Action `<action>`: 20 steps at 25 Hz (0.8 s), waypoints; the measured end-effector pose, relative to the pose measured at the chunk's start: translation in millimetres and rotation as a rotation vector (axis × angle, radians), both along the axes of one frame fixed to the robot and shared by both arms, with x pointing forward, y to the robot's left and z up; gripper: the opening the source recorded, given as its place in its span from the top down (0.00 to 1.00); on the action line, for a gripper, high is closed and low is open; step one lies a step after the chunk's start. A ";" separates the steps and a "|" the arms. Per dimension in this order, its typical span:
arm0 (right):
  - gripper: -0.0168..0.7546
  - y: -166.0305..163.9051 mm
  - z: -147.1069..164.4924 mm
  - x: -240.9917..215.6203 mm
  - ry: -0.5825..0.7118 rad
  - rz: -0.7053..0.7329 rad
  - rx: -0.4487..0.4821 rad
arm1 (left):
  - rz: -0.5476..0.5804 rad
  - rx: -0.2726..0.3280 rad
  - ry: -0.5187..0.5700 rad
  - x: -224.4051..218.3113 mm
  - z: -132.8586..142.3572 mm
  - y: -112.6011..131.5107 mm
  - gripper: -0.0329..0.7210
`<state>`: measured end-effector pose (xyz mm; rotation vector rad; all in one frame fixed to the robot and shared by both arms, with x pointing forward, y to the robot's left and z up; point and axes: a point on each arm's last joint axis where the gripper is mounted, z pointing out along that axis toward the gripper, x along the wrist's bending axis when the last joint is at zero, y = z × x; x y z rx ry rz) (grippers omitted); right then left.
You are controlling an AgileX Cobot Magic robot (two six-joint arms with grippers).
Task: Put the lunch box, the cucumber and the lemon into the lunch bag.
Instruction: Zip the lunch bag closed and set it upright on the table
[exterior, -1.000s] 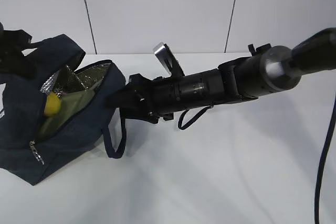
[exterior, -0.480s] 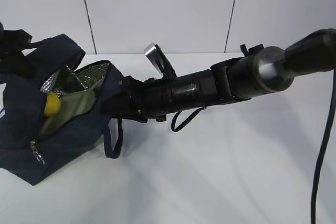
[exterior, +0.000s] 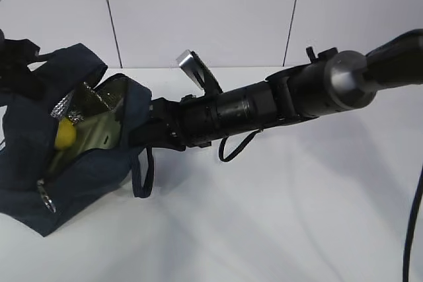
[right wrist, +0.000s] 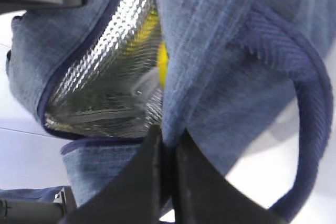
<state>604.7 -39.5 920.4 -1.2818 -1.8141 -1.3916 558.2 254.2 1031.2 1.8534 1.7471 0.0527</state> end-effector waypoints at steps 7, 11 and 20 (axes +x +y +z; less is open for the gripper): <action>0.98 -10.5 43.1 -15.5 -0.140 0.017 -0.078 | -0.022 -0.043 -0.014 -4.7 8.6 -3.8 0.96; 0.98 -21.2 53.8 -30.2 -0.165 -0.008 -0.115 | -0.062 -0.055 -0.036 -13.0 19.9 -10.8 0.96; 0.98 -45.6 81.4 -66.6 -0.250 -0.049 -0.170 | -0.131 -0.146 -0.009 -45.5 5.5 -39.9 0.96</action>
